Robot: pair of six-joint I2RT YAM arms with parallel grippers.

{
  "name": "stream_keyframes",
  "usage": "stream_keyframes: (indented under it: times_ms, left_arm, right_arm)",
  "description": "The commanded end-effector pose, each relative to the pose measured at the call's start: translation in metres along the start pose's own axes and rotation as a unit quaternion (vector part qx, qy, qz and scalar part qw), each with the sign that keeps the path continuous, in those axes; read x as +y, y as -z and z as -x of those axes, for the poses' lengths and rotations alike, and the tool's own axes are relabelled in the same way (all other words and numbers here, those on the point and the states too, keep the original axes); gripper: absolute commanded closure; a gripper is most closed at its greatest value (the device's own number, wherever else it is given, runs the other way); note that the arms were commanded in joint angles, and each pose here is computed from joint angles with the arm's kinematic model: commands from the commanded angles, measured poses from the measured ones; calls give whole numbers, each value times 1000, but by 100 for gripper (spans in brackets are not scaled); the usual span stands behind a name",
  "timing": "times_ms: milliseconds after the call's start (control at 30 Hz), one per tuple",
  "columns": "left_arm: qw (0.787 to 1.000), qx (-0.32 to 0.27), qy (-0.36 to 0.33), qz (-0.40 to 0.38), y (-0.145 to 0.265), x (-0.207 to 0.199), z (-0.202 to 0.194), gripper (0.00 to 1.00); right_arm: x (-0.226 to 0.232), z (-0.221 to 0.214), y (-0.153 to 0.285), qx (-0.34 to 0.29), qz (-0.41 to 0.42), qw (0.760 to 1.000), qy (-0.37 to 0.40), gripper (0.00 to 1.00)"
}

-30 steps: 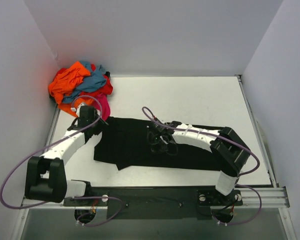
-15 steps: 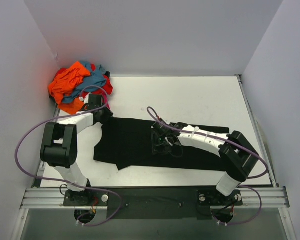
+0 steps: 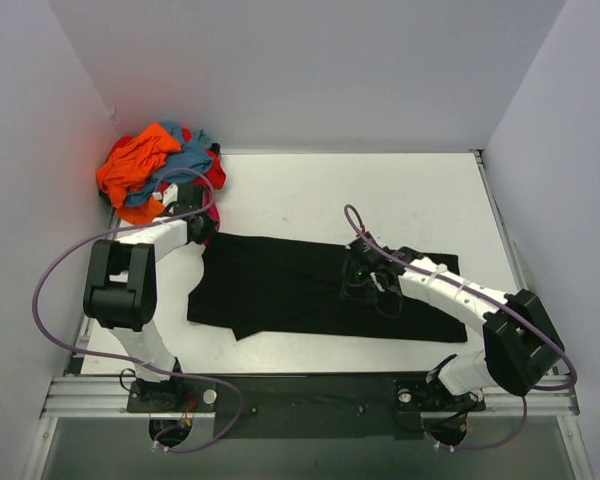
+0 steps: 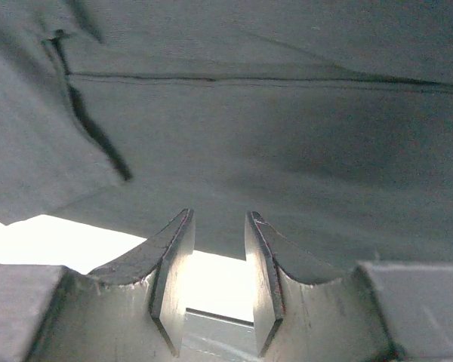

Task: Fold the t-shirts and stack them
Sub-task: Rotate the tshirt 90 degrees

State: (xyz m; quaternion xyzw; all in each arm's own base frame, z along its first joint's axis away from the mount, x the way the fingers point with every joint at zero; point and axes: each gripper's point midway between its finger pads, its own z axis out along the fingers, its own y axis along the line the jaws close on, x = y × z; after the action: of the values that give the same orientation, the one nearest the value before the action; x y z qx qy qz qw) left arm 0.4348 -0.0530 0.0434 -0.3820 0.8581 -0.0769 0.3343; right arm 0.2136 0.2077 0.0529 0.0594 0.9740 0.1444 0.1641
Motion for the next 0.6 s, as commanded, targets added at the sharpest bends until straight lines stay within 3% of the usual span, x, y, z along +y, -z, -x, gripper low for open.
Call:
stream_keyframes:
  times_ms: [0, 67, 100, 133, 167, 200, 267, 333, 400, 500, 533, 567]
  left_arm:
    - [999, -53, -2, 10, 7, -10, 41, 100]
    - [998, -58, -6, 11, 8, -11, 47, 100]
    - [998, -59, -6, 12, 8, -12, 50, 95]
    - [998, -54, -9, 10, 8, -12, 49, 78]
    - [999, -53, -8, 6, 12, -15, 52, 69]
    - [999, -47, -6, 17, 15, -10, 51, 50]
    - [999, -50, -11, 6, 29, -15, 49, 38]
    - [998, -57, -16, -6, 45, -15, 49, 37]
    - [998, -58, -24, -16, 61, -12, 43, 43]
    - [997, -44, -33, -56, 82, -17, 23, 100]
    - [996, -33, -39, -67, 88, -20, 8, 100]
    - [996, -26, -39, -74, 90, -22, 1, 100]
  right_arm:
    - [-31, -5, 7, -5, -42, 999, 0, 71]
    - [-38, -4, 9, -9, -49, 999, -3, 71]
    - [-41, -4, 10, -11, -54, 998, -5, 71]
    - [-44, -3, 12, -13, -56, 998, -6, 70]
    - [-49, -3, 15, -17, -63, 998, -6, 70]
    - [-55, -3, 17, -19, -74, 997, -5, 70]
    - [-67, 1, 23, -33, -98, 995, -1, 70]
    - [-76, 1, 27, -37, -113, 993, 2, 70]
    - [-85, 0, 31, -42, -128, 991, 0, 73]
    - [-99, -5, 33, -42, -152, 987, -12, 88]
    - [-103, -6, 34, -44, -161, 986, -15, 100]
    - [-109, -9, 34, -42, -169, 984, -25, 100]
